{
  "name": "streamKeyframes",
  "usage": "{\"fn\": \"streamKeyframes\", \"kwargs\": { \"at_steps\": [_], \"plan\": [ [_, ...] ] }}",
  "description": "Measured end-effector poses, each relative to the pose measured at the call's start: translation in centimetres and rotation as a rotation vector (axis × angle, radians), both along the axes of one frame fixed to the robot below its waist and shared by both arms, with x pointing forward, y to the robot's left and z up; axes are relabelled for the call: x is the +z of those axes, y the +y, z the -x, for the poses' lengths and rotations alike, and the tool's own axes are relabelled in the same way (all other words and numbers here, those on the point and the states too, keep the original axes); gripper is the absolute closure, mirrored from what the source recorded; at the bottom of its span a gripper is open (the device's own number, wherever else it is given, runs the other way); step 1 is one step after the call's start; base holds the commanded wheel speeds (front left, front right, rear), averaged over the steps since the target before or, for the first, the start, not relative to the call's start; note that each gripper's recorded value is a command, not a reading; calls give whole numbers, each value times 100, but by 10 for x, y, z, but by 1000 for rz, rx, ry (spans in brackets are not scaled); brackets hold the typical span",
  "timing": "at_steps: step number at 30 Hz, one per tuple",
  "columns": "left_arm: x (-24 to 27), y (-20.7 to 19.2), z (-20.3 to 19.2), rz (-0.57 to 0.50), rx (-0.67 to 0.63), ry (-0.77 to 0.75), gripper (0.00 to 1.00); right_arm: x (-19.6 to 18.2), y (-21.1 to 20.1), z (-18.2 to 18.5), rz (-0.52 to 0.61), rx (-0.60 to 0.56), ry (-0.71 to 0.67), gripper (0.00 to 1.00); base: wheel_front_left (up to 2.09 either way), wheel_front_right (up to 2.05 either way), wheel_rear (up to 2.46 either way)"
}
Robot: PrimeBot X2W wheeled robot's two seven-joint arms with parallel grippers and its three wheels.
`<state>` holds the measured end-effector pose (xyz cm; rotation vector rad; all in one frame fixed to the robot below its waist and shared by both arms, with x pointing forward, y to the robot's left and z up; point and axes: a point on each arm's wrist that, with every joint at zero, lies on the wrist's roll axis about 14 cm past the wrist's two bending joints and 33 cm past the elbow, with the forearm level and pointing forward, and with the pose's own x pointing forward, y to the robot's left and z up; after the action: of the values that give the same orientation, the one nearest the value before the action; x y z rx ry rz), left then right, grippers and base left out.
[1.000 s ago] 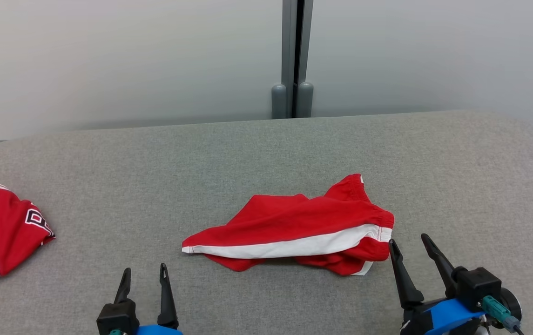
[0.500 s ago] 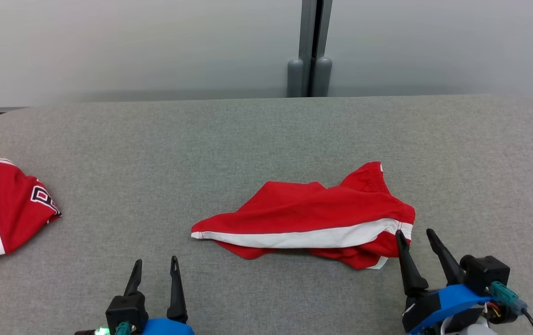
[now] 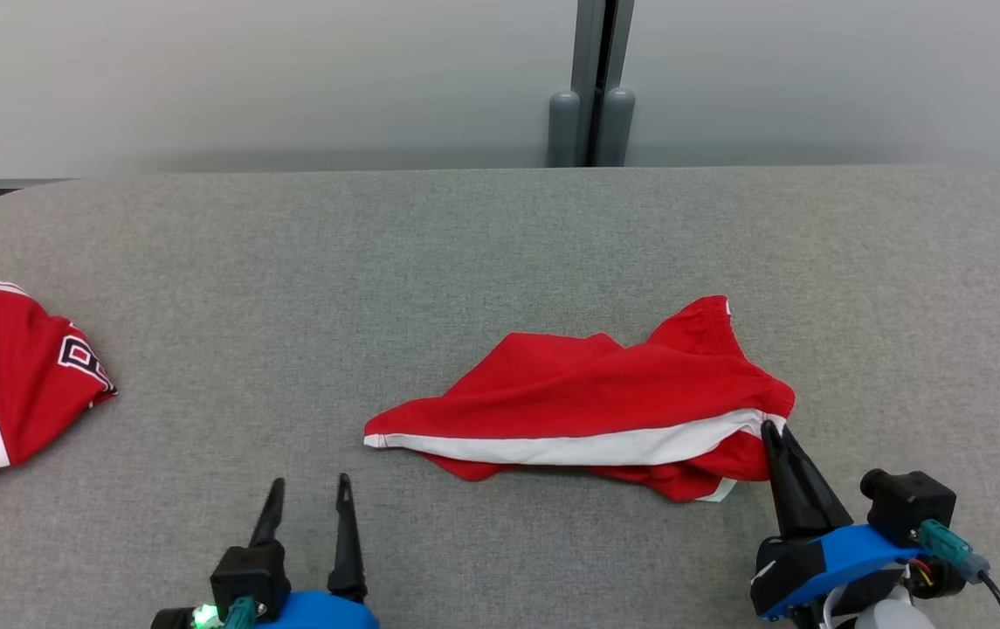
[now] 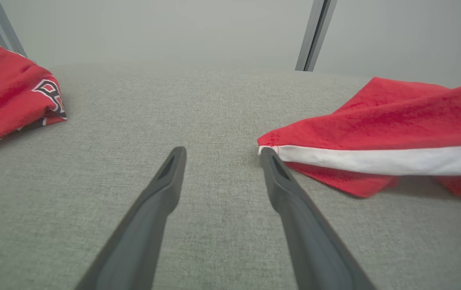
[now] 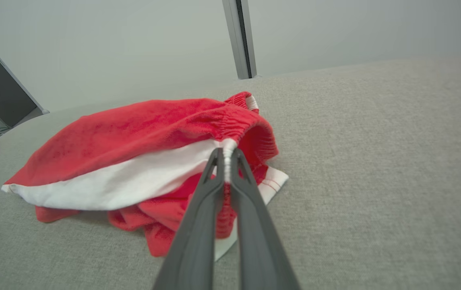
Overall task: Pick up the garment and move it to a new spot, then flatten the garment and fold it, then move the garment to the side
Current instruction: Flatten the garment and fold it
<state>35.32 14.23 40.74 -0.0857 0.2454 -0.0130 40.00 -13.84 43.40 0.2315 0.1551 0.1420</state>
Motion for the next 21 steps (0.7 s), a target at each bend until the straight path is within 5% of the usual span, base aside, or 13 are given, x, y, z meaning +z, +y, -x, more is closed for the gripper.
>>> {"fn": "streamKeyframes", "kwargs": {
  "at_steps": [21],
  "plan": [
    [-26,-53,-17,270,-185,105,0,10,-17,-15,13,-40,-41,100,0,0,0]
  ]
}}
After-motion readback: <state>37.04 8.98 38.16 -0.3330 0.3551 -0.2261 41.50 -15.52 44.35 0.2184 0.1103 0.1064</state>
